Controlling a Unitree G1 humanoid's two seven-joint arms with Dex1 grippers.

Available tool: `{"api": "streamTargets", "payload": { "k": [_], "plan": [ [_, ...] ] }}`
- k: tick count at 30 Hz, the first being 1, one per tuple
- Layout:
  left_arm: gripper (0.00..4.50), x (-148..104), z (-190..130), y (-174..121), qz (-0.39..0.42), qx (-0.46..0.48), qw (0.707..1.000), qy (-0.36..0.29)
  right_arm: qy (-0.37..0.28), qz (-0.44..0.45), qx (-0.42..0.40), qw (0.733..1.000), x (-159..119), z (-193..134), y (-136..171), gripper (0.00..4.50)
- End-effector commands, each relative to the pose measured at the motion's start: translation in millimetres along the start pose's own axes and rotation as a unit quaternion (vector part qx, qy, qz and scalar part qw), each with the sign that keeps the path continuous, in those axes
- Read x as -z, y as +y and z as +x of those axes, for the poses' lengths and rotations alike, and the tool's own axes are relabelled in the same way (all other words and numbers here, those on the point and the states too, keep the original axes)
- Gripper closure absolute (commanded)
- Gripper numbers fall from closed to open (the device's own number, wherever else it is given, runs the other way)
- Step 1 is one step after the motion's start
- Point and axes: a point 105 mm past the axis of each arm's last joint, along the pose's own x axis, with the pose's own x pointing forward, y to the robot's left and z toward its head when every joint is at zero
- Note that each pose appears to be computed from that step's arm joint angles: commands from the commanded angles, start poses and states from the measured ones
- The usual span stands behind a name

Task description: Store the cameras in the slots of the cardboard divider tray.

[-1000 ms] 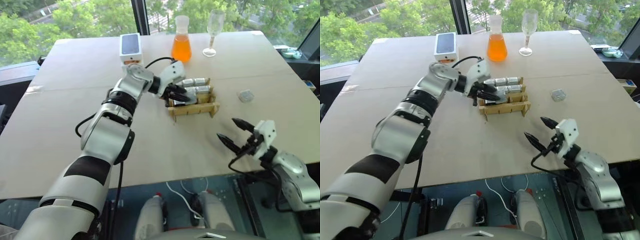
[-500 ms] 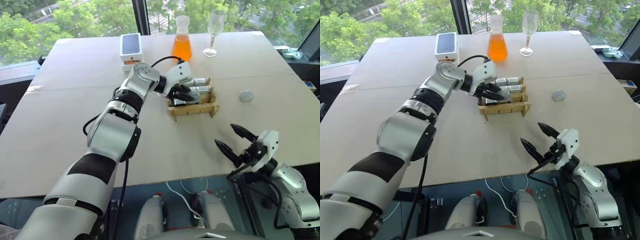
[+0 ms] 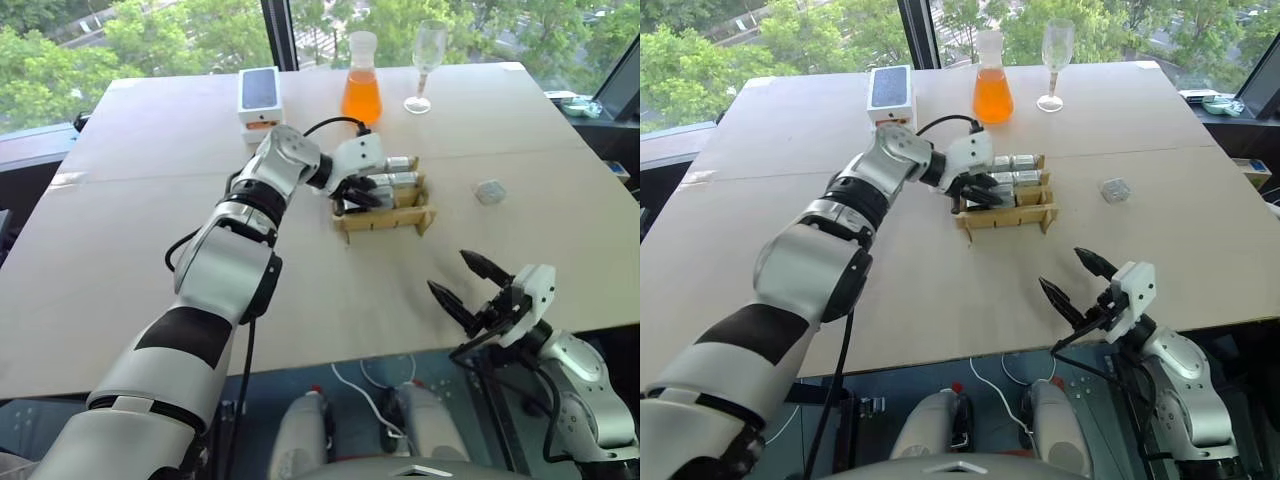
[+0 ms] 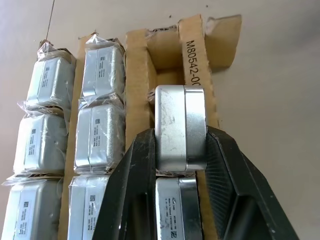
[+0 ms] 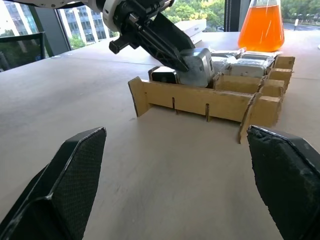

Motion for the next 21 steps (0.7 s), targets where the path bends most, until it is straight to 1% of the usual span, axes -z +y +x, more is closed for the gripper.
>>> {"api": "streamTargets", "payload": {
  "k": [1, 7, 12, 14, 17, 20, 21],
  "plan": [
    [3.74, 3.0, -0.2, 1.8, -0.001, -0.010, 1.000, 0.005, -0.033, -0.031, 0.002, 0.999, -18.7, 0.1, 1.3, 0.00],
    [3.74, 7.5, 3.4, -1.3, -0.004, -0.005, 1.000, 0.015, -0.032, -0.034, 0.009, 0.999, -17.7, -3.3, 2.3, 0.00],
    [3.74, 5.6, 4.3, -2.5, -0.023, 0.002, 1.000, 0.008, -0.029, -0.036, 0.013, 0.999, -16.5, -4.2, 3.3, 0.00],
    [2.74, 3.9, 3.9, -1.8, -0.025, 0.000, 1.000, 0.003, -0.029, -0.036, 0.014, 0.999, -16.0, -4.0, 2.9, 0.00],
    [1.65, 1.4, 2.8, 0.9, -0.024, -0.010, 1.000, -0.004, -0.030, -0.037, 0.013, 0.999, -16.2, -2.9, 2.4, 0.00],
    [0.38, -5.4, -2.2, 5.5, -0.031, -0.017, 0.999, -0.024, -0.032, -0.039, 0.011, 0.999, -17.2, -0.7, 1.2, 0.00],
    [0.11, -9.8, -5.4, 6.6, -0.028, -0.015, 0.999, -0.033, -0.032, -0.039, 0.012, 0.999, -17.7, -0.6, 1.0, 0.00]
  ]
}}
